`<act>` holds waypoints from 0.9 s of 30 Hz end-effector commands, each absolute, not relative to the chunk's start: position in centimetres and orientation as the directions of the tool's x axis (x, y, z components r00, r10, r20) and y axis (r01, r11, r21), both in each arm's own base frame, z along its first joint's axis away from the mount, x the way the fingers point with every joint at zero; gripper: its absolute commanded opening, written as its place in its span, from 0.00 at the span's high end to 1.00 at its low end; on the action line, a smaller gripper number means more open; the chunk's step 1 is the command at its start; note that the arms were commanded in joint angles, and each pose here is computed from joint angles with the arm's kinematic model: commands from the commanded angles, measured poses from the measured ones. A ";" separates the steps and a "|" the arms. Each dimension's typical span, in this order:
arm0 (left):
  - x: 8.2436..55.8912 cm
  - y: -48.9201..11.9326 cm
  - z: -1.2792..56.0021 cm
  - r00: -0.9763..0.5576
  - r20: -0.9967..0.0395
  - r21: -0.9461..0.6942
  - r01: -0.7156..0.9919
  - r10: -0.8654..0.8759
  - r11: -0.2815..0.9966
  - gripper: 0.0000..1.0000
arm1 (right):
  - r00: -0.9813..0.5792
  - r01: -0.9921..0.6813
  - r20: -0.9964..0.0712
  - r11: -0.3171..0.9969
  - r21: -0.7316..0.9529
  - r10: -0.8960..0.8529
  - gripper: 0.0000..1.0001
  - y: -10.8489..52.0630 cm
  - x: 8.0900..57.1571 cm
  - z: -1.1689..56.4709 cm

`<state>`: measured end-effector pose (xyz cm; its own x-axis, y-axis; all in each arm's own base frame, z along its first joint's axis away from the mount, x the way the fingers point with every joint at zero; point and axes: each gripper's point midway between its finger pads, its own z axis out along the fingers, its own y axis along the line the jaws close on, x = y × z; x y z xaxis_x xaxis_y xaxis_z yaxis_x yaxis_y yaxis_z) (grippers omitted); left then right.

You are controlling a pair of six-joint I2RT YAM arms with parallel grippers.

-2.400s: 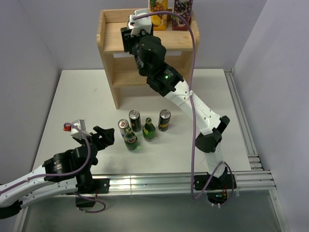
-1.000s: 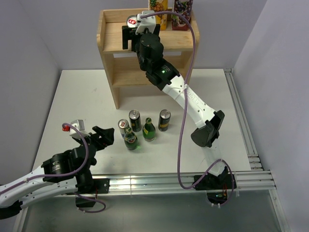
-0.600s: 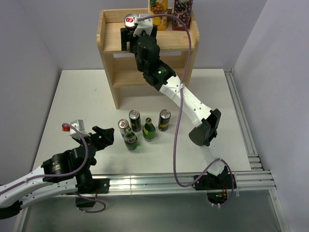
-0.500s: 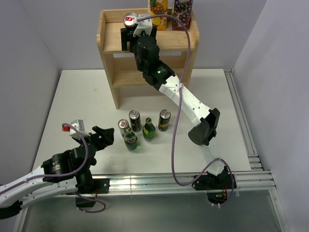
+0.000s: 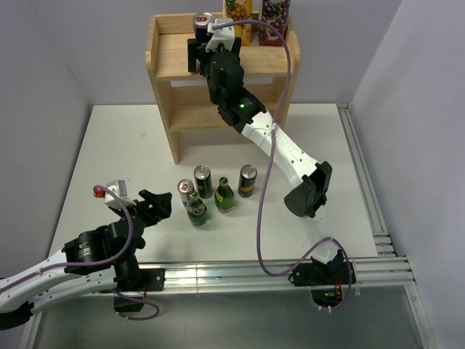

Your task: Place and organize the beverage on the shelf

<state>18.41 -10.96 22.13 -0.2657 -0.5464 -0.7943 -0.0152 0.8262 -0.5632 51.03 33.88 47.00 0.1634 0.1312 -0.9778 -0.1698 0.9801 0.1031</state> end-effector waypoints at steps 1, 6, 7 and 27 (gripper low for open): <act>18.5 -11.1 22.1 -0.259 -0.799 -0.559 -0.017 -0.543 0.829 0.12 | 0.181 -0.167 -0.972 0.979 0.121 0.151 0.10 33.7 51.2 47.3; 18.5 -11.0 22.1 -0.258 -0.798 -0.560 -0.018 -0.545 0.828 0.12 | 0.172 -0.170 -0.974 0.978 0.121 0.150 0.10 33.7 51.0 47.0; 18.5 -11.0 22.1 -0.259 -0.797 -0.560 -0.019 -0.545 0.828 0.12 | 0.173 -0.169 -0.973 0.978 0.123 0.152 0.10 33.6 51.0 47.1; 18.7 -11.0 21.9 -0.256 -0.803 -0.549 -0.036 -0.539 0.835 0.11 | 0.115 -0.216 -0.982 0.968 0.125 0.152 0.00 30.7 44.9 44.9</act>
